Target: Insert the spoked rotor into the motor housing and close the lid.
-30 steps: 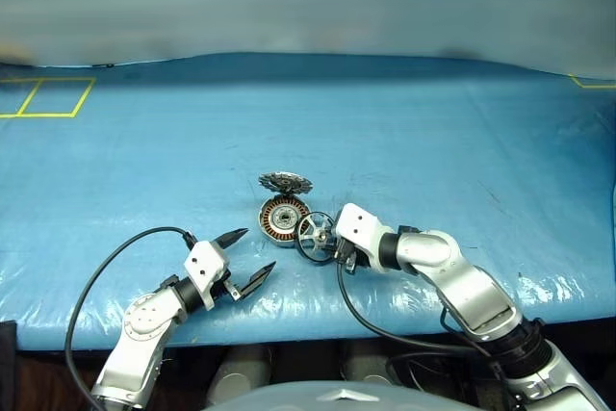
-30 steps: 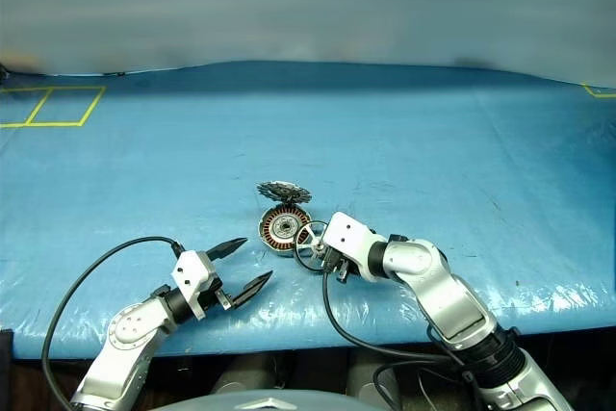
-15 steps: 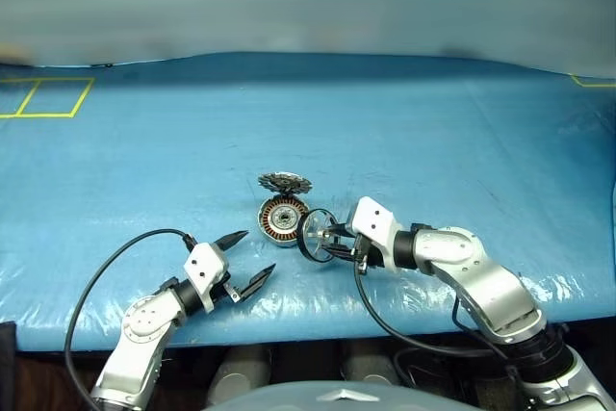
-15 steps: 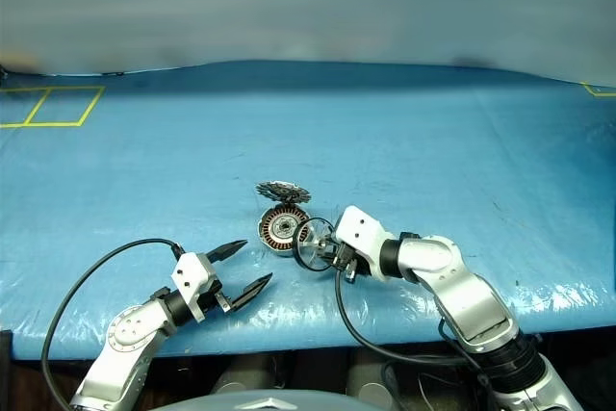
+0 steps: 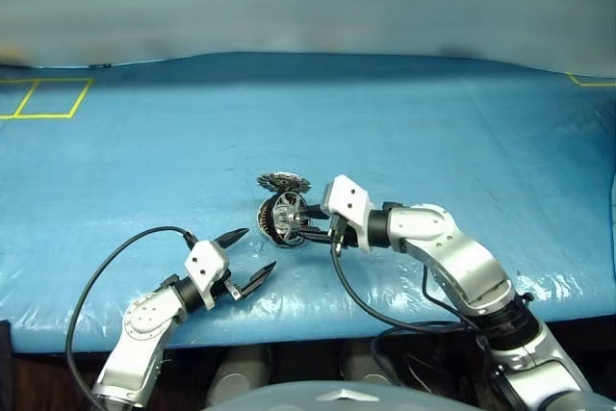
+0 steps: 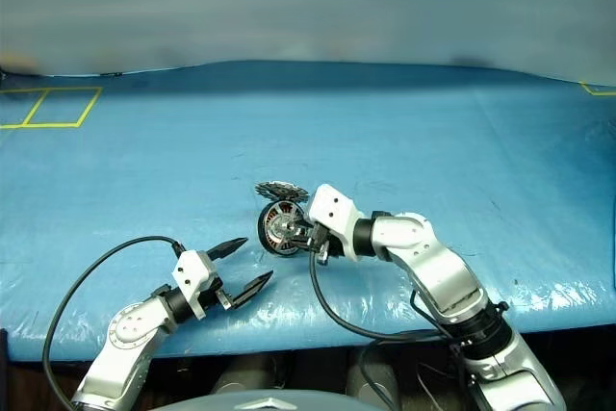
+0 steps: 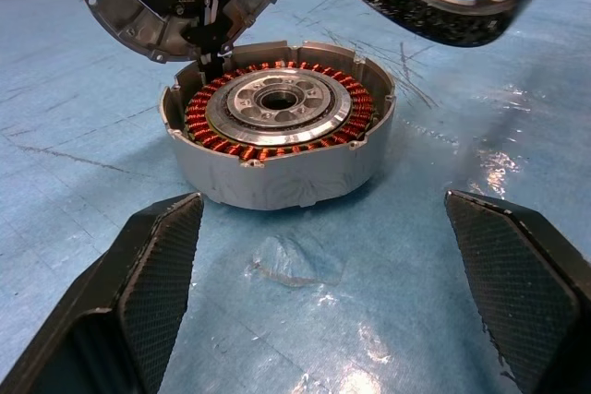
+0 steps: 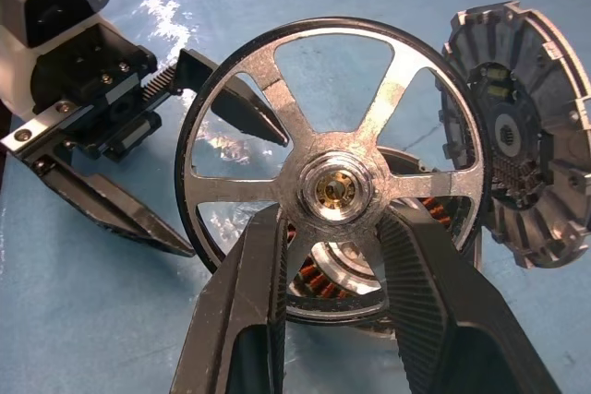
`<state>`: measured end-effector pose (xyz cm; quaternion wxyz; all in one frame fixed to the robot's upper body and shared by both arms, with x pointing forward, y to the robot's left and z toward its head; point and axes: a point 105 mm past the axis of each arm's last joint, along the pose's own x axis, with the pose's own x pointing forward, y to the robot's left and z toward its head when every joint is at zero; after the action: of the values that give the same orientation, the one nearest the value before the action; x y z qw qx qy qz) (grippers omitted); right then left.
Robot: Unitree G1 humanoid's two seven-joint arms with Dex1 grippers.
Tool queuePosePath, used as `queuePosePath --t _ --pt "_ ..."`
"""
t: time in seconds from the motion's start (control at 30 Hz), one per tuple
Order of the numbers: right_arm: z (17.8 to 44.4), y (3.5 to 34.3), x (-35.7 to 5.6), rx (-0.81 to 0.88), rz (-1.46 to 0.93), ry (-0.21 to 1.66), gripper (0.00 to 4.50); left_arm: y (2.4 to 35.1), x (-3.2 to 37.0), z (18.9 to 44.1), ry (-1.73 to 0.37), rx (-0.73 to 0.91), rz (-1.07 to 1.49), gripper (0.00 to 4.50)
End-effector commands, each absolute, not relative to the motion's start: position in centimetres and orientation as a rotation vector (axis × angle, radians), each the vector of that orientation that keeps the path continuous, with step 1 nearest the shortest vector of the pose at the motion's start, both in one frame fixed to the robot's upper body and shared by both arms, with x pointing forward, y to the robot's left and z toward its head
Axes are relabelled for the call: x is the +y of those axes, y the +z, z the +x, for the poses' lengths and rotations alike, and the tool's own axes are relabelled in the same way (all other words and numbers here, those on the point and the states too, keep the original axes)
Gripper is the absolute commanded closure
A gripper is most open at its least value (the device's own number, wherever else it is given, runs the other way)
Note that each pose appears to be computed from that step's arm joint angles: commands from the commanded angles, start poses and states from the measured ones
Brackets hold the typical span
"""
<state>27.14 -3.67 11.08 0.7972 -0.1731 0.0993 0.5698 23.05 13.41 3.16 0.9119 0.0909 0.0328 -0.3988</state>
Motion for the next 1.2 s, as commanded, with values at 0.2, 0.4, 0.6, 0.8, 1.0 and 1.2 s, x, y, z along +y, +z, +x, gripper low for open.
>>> queuePosePath --t 0.2,0.4,0.6,0.8,1.0,1.2 --pt "28.3 11.5 -2.5 0.171 -0.420 1.257 3.35 3.4 13.3 23.2 -0.808 0.040 0.190 0.04" --pt "28.8 11.0 -2.7 0.186 -0.445 1.256 3.35 3.3 13.2 23.1 -0.799 0.038 0.189 0.04" --pt "29.4 10.9 -2.7 0.184 -0.459 1.242 3.35 3.3 13.2 23.1 -0.793 0.037 0.188 0.04" --pt "29.7 10.6 -2.7 0.191 -0.475 1.237 3.35 3.3 13.3 23.0 -0.791 0.035 0.186 0.04" --pt "29.9 10.3 -2.9 0.198 -0.488 1.228 3.35 3.3 13.3 23.0 -0.790 0.036 0.186 0.04" --pt "29.9 10.3 -3.0 0.201 -0.491 1.226 3.35 3.3 13.3 23.1 -0.789 0.035 0.186 0.04"
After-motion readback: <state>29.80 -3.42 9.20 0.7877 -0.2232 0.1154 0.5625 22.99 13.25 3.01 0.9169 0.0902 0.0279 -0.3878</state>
